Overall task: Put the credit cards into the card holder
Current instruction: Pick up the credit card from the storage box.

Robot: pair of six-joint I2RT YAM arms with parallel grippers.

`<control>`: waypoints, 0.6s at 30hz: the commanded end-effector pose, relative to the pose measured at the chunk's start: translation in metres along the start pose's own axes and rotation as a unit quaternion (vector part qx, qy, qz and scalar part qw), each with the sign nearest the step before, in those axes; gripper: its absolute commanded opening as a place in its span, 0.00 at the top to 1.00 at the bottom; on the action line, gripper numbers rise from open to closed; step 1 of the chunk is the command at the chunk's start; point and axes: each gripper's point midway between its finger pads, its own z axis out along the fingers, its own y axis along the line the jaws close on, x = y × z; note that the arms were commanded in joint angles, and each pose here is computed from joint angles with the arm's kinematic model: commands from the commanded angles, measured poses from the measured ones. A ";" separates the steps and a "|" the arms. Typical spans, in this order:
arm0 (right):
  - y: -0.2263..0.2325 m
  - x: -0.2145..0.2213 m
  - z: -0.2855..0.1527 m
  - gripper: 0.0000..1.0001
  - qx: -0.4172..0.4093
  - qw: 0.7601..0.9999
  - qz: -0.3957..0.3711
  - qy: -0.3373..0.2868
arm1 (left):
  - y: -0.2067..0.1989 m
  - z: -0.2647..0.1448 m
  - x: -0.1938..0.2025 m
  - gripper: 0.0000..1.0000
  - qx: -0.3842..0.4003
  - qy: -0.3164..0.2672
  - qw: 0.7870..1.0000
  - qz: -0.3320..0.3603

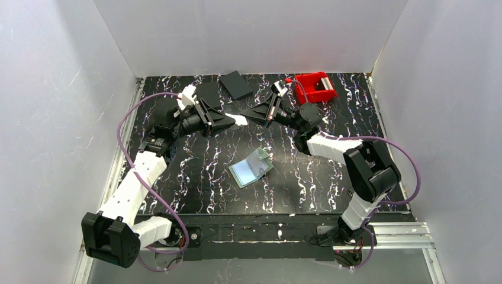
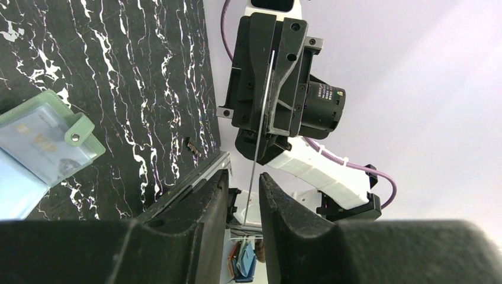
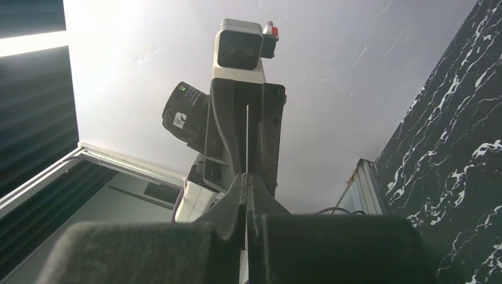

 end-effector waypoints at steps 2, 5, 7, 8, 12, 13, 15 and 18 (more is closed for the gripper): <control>0.011 0.008 0.000 0.99 -0.029 0.999 -0.014 0.008 | -0.008 -0.003 -0.004 0.76 0.015 -0.013 0.999 0.026; 0.009 0.011 0.001 0.99 -0.026 1.000 -0.008 0.012 | -0.008 -0.002 -0.007 0.80 0.012 -0.018 0.999 0.032; 0.011 0.013 0.001 0.99 -0.026 1.000 -0.008 0.014 | -0.008 0.000 -0.010 0.85 0.011 -0.021 0.999 0.040; 0.012 0.015 0.001 0.99 -0.025 1.000 -0.009 0.016 | -0.008 0.000 -0.011 0.90 0.011 -0.022 0.999 0.046; -0.006 0.022 -0.005 0.99 0.027 0.999 -0.022 0.022 | 0.000 0.003 -0.013 1.00 0.000 -0.024 0.998 0.058; -0.017 0.023 -0.008 0.95 0.056 0.998 -0.029 0.025 | 0.004 0.003 -0.012 1.00 -0.006 -0.022 0.998 0.058; -0.041 0.022 -0.015 0.77 0.124 0.989 -0.073 0.032 | 0.017 0.002 -0.009 1.00 -0.031 -0.017 0.997 0.062; -0.072 0.011 -0.040 0.49 0.256 0.953 -0.156 0.038 | 0.044 -0.001 -0.002 1.00 -0.081 -0.007 0.995 0.060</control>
